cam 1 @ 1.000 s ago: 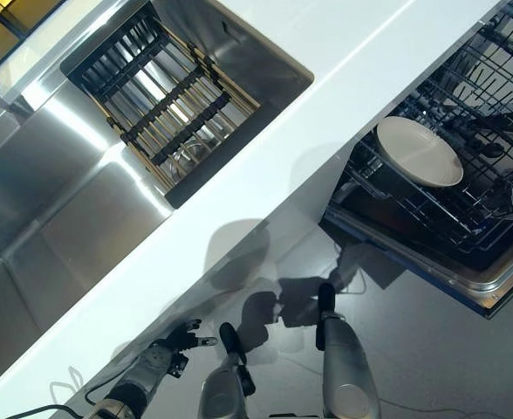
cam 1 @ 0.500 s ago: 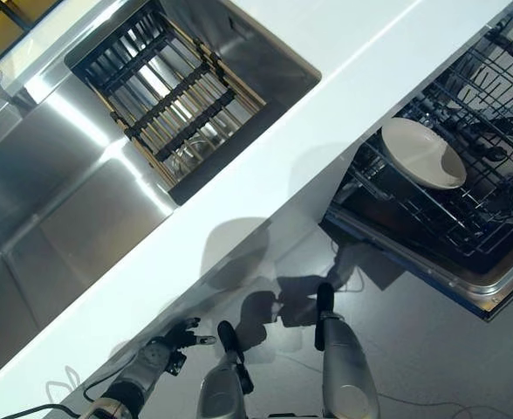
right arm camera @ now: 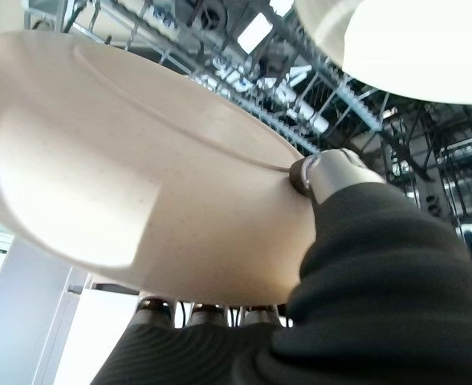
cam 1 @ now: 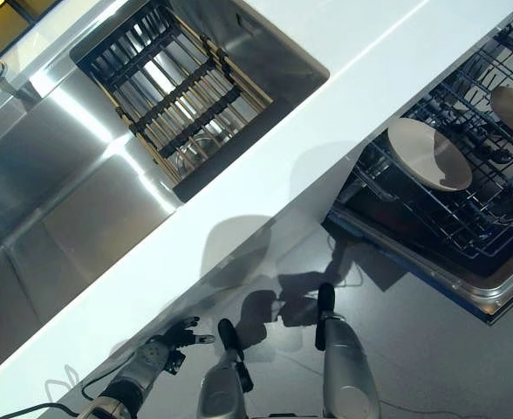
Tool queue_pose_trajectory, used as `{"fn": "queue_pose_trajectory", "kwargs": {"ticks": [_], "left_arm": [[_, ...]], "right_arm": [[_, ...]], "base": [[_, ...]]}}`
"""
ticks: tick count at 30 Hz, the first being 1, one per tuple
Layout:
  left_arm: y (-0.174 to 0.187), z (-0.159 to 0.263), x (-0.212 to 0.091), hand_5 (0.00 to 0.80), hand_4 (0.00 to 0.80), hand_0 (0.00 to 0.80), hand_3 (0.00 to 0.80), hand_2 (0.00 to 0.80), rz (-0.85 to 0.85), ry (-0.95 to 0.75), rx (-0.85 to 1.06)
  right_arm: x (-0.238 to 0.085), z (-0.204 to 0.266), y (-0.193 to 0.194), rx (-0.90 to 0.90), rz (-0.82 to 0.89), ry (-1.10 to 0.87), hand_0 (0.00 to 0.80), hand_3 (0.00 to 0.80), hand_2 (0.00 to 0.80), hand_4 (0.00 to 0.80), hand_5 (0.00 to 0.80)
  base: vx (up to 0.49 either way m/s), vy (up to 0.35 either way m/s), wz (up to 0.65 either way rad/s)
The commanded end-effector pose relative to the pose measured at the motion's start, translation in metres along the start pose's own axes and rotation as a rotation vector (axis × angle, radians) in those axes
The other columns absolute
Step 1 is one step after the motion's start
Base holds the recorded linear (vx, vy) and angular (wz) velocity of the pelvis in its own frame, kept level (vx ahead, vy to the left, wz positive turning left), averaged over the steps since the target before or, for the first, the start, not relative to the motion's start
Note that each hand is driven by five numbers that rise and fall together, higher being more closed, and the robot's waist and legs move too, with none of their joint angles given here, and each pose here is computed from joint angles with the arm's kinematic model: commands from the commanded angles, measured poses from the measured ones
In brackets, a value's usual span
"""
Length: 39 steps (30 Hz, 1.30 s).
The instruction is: Take plates into dishwasher
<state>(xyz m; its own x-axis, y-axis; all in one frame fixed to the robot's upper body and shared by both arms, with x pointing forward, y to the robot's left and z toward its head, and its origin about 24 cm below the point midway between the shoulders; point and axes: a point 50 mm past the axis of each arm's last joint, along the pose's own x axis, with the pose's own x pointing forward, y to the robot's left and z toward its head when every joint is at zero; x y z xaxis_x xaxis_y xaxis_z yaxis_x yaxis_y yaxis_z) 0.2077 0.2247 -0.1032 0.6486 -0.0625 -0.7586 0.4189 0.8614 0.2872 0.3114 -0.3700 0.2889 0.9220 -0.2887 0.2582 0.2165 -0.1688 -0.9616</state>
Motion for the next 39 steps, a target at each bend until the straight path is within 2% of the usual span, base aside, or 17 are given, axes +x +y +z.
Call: {"fn": "queue_pose_trajectory", "kwargs": {"ticks": [1,10,17,34,39], "left_arm": [[0.027,0.003,-0.003,0.000,0.000,0.000,0.000,0.000,0.062,0.015,0.084],[0.015,0.011,0.001,0.000,0.000,0.000,0.000,0.000,0.044,-0.008,0.087],[0.004,0.016,0.005,0.000,0.000,0.000,0.000,0.000,0.029,-0.024,0.079],[-0.001,0.019,0.006,0.000,0.000,0.000,0.000,0.000,0.016,-0.032,0.074],[0.002,0.022,0.007,0.000,0.000,0.000,0.000,0.000,0.017,-0.038,0.079]], "right_arm": [[0.011,0.004,-0.022,0.084,-0.079,0.055,0.800,0.800,0.800,0.800,0.800],[0.019,0.002,-0.008,0.434,-0.004,0.213,0.800,0.800,0.800,0.800,0.800],[0.025,0.007,-0.002,0.583,0.022,0.266,0.800,0.800,0.800,0.800,0.800],[0.031,0.019,-0.011,0.473,-0.006,0.221,0.800,0.800,0.800,0.800,0.800],[0.034,0.029,-0.014,0.380,0.014,0.175,0.800,0.800,0.800,0.800,0.800]], "base": [[0.000,0.000,0.00],[0.003,0.007,0.00],[0.004,0.027,0.00],[-0.002,-0.002,0.00],[-0.003,-0.003,0.01]]}}
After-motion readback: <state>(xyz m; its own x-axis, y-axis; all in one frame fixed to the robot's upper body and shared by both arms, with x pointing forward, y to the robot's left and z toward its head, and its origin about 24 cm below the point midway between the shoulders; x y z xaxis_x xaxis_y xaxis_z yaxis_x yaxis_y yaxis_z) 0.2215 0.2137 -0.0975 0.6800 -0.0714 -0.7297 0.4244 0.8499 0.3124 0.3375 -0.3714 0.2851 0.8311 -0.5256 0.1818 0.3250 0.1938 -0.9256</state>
